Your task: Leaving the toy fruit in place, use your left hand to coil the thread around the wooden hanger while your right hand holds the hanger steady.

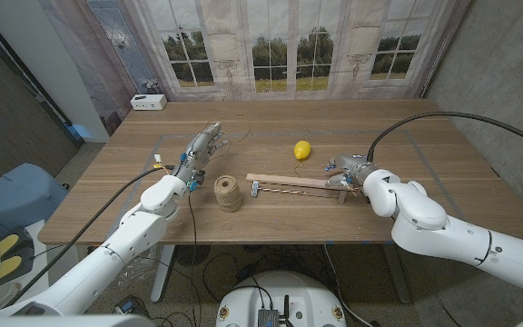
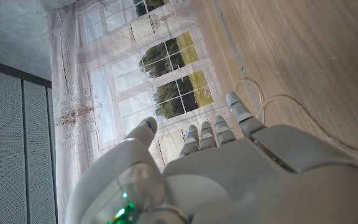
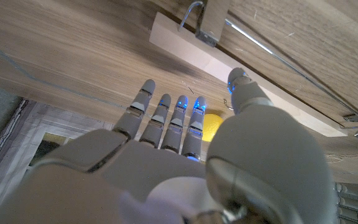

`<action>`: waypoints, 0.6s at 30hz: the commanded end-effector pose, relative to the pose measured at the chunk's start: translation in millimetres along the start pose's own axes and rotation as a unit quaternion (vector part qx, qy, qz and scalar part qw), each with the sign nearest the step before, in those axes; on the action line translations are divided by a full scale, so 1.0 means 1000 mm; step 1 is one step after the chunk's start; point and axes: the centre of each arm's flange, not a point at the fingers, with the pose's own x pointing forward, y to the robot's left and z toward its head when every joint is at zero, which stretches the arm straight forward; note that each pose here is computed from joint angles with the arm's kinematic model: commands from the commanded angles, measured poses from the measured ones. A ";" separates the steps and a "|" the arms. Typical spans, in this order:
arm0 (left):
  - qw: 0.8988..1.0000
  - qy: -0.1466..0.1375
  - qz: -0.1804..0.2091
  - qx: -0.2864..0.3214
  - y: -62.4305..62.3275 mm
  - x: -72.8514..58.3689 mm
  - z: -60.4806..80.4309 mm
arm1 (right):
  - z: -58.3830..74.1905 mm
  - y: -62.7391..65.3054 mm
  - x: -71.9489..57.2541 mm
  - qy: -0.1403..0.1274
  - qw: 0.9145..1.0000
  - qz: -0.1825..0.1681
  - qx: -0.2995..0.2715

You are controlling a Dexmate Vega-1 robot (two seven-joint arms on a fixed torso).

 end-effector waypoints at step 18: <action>1.000 0.004 0.004 0.001 0.003 0.001 0.001 | -0.003 0.036 0.024 0.045 0.997 0.020 -0.052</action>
